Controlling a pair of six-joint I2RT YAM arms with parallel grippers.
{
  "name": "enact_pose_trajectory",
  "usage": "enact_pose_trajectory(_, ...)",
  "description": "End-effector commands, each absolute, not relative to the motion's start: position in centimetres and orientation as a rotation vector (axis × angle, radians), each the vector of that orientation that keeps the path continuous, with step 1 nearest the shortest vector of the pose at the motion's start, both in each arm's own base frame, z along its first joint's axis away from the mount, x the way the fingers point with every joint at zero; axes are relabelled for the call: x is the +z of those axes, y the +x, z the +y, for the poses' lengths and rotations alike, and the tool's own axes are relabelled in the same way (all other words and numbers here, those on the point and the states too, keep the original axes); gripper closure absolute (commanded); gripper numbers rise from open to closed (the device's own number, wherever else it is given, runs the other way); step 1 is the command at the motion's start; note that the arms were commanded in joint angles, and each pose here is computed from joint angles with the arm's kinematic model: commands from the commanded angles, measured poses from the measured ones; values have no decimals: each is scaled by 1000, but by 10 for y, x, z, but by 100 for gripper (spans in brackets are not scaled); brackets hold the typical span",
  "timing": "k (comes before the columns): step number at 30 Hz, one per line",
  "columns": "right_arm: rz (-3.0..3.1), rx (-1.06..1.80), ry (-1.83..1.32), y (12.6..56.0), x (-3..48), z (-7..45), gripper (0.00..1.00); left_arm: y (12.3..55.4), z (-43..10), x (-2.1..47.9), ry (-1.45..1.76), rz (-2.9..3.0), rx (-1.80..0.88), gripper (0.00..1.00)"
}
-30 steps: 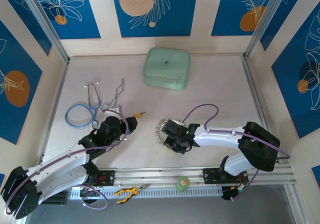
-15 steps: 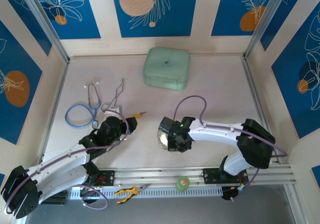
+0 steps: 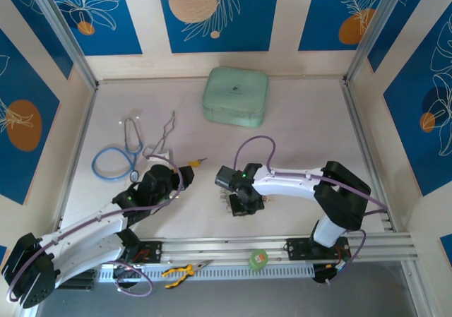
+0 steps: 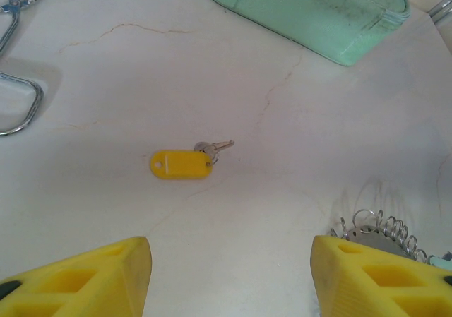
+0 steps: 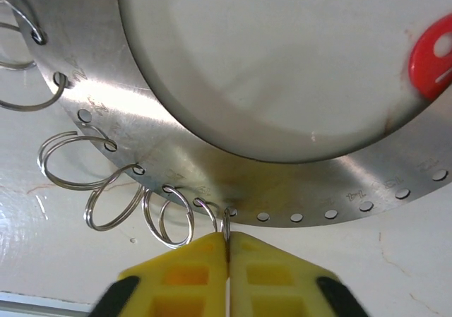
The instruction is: Put the keys on the keyring
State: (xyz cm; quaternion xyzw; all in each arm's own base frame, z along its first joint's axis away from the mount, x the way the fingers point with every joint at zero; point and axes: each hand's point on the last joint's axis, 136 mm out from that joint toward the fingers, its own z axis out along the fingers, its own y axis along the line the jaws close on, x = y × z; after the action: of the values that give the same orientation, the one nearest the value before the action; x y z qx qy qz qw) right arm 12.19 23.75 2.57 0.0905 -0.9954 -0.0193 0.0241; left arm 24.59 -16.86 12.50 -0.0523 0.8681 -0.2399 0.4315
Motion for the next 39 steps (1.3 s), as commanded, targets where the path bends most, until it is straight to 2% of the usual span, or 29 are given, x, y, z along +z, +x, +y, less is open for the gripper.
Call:
enact_pose_trajectory(1,-3048,-31,294,117,25,238,80,246,-166,126,-122,2155,-579,39)
enact_pose_trajectory(5,-3052,-29,283,119,24,239,73,247,-165,126,-122,2155,-576,39)
enact_pose_trajectory(13,-3063,-27,258,121,23,240,81,247,-165,127,-120,2153,-572,39)
enact_pose_trajectory(22,-3079,-83,172,122,26,243,80,247,-165,128,-120,2152,-571,39)
enact_pose_trajectory(25,-3101,-95,34,123,31,235,78,246,-164,128,-120,2151,-569,39)
enact_pose_trajectory(29,-3108,-219,-250,120,36,228,70,246,-163,128,-123,2148,-570,39)
enact_pose_trajectory(34,-3069,-361,-498,117,37,227,68,245,-163,126,-128,2148,-576,39)
enact_pose_trajectory(39,-3035,-413,-586,114,28,228,68,245,-164,127,-124,2146,-580,40)
